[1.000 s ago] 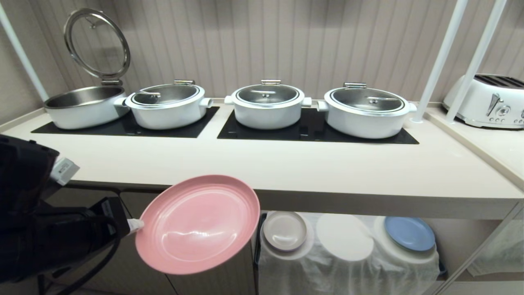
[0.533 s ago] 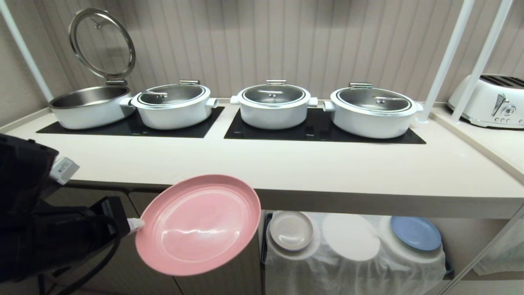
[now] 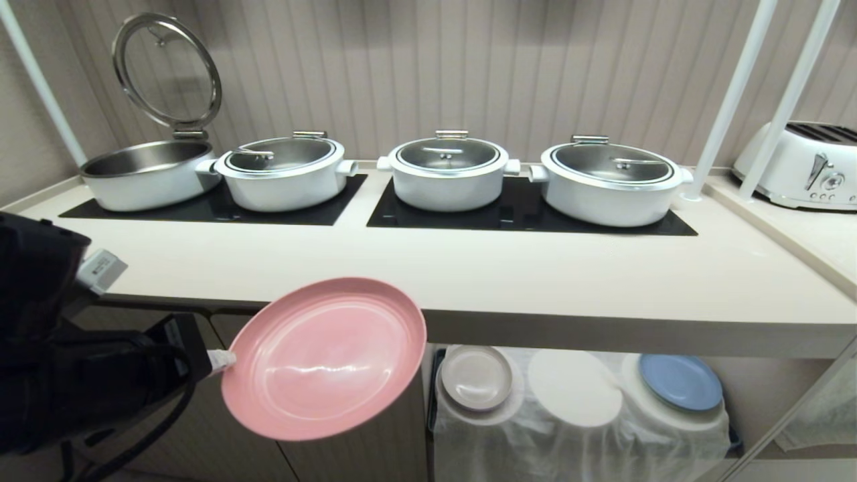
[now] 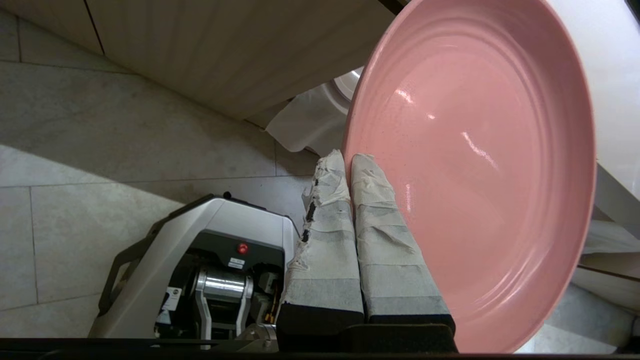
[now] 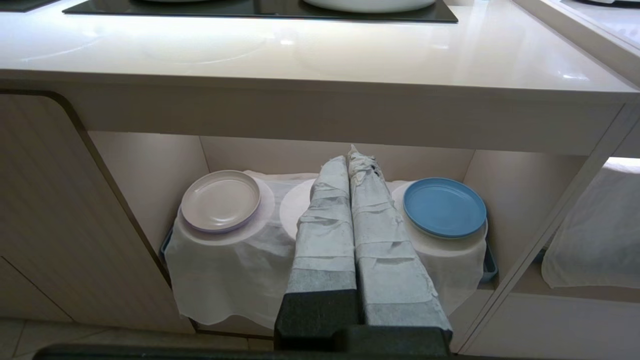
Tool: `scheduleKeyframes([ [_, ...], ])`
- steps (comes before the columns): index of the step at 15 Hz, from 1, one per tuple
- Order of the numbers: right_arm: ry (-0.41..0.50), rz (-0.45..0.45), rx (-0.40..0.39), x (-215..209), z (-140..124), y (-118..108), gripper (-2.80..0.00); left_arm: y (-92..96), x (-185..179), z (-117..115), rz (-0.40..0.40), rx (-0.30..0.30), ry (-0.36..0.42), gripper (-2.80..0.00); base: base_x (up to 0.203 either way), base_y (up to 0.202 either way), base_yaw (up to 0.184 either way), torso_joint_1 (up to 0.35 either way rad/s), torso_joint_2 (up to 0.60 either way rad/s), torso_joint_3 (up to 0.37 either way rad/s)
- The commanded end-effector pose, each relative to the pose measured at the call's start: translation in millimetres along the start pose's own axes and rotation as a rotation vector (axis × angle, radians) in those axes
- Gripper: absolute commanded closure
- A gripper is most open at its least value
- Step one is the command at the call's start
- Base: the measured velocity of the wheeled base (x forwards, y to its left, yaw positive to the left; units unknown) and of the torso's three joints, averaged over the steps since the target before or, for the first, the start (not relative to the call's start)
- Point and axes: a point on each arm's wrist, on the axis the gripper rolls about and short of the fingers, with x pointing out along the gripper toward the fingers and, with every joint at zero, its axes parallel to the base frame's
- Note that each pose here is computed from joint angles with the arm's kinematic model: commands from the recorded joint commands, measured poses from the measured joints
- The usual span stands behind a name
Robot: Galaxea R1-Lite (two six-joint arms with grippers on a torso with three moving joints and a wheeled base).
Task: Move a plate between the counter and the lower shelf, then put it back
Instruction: Put the plate
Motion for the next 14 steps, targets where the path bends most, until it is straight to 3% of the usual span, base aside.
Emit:
scheduleKeyframes([
  [1,0.000,0.000,-0.001,0.0,0.0,0.0,0.00,0.5,0.0,-0.3,0.003,-0.007,0.001,0.00,0.000,0.000,0.000,0.000,0.00,0.000],
  [14,0.000,0.000,-0.001,0.0,0.0,0.0,0.00,-0.5,3.0,0.0,0.009,-0.007,0.009,0.00,0.000,0.000,0.000,0.000,0.00,0.000],
])
